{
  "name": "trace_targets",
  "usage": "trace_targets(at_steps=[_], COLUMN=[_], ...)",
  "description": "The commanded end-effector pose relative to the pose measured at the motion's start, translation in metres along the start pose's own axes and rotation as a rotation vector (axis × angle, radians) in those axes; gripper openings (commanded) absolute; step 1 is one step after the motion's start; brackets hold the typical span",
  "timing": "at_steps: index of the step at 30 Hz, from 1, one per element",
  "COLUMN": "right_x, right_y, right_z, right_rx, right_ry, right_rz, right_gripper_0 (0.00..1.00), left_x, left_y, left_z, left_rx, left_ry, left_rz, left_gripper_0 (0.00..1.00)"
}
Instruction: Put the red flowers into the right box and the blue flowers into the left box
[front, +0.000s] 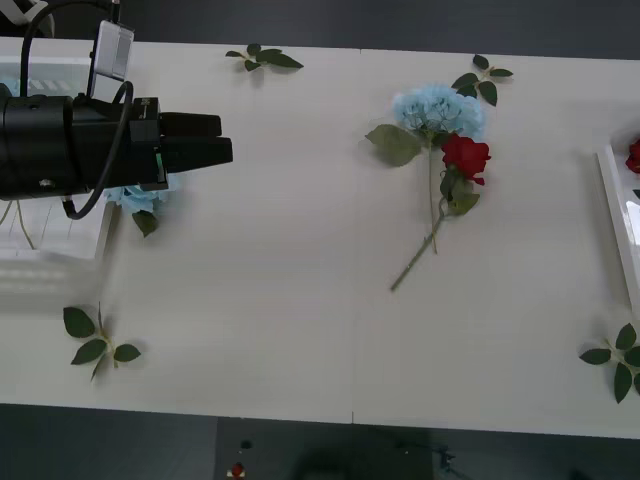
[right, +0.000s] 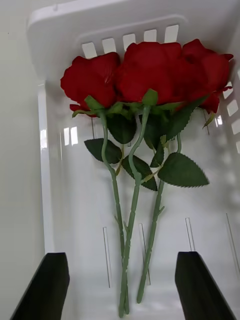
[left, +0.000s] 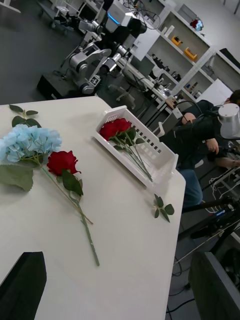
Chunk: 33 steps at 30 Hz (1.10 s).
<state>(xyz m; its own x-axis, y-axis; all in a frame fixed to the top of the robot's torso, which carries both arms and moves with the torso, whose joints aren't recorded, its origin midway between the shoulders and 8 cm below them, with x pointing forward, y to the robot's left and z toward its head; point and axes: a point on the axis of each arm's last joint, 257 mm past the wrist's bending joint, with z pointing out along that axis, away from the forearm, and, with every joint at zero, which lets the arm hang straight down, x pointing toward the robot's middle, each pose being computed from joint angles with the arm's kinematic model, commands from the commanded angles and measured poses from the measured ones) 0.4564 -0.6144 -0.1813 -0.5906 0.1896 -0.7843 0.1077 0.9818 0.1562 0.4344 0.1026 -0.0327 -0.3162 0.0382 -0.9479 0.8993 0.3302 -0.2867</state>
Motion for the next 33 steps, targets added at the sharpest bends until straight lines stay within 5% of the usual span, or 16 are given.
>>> trace_targets(at_steps=[1,10,16,33], right_x=[-0.011,0.005,0.002,-0.002], right_y=[0.026,0.164,0.234,0.334], right_z=[0.001,0.028,0.057,0.130], right_rx=[-0.065,-0.392,-0.441,-0.274], right_ry=[-0.001,0.067,0.123,0.246], right_rz=[0.028,0.307,0.468,0.487], right_gripper_0=[1.00,1.00,1.00,1.00], left_x=[-0.003,-0.005,-0.005,0.004], left_y=[-0.001,-0.001,-0.005,-0.004], left_z=[-0.008,-0.008,-0.007,-0.027], left_rx=[-0.011,-0.011,0.001,0.064], left_ry=[0.011,0.006,0.006,0.042], left_rz=[0.080,0.083,0.204,0.178], left_gripper_0=[0.83,0.83,0.82,0.83])
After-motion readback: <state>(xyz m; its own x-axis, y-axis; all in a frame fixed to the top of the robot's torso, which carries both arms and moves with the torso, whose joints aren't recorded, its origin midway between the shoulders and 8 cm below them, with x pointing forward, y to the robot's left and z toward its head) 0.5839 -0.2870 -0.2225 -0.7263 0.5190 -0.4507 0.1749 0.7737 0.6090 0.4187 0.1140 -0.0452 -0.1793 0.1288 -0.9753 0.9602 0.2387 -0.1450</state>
